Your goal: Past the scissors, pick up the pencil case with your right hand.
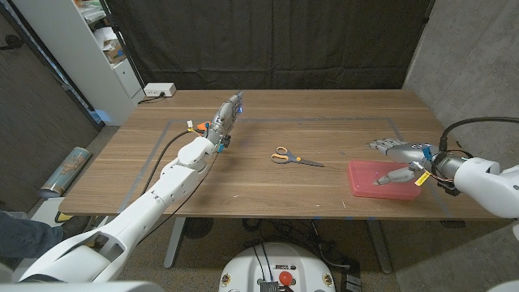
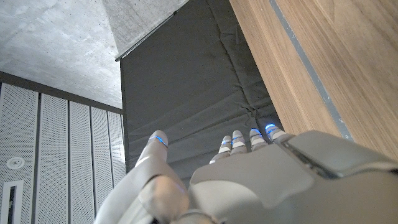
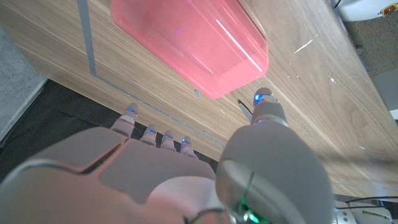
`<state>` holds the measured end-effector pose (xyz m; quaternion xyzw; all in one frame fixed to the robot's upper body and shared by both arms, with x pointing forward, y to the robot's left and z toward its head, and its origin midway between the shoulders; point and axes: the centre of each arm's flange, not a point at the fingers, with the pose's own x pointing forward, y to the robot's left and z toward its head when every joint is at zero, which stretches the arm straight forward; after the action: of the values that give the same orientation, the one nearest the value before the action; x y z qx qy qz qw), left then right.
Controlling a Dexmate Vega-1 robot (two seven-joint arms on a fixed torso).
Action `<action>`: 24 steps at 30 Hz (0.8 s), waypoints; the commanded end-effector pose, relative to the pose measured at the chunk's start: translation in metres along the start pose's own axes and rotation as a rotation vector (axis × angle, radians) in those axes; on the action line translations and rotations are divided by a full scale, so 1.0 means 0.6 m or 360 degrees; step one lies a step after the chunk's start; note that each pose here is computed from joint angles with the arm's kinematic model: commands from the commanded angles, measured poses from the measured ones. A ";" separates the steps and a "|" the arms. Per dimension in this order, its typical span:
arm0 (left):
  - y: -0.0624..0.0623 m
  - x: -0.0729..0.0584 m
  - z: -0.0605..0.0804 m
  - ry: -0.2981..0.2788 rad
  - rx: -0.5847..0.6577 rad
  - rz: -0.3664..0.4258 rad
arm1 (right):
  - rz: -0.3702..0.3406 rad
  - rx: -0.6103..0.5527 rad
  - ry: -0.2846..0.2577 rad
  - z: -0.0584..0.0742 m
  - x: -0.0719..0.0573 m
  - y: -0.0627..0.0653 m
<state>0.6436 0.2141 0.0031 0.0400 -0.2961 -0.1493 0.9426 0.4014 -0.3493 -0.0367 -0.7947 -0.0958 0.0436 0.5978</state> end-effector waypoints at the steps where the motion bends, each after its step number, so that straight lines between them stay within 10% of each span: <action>1: 0.005 -0.013 -0.001 0.0020 0.0016 0.0020 | 0.0115 -0.0117 0.0063 0.004 0.008 0.010; 24: 0.005 0.009 -0.013 0.0049 0.0008 -0.0027 | 0.0109 -0.0025 0.0201 0.009 0.034 0.023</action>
<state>0.6471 0.2166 0.0016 0.0457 -0.2880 -0.1501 0.9447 0.4125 -0.3449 -0.0452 -0.8115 -0.0398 0.0259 0.5824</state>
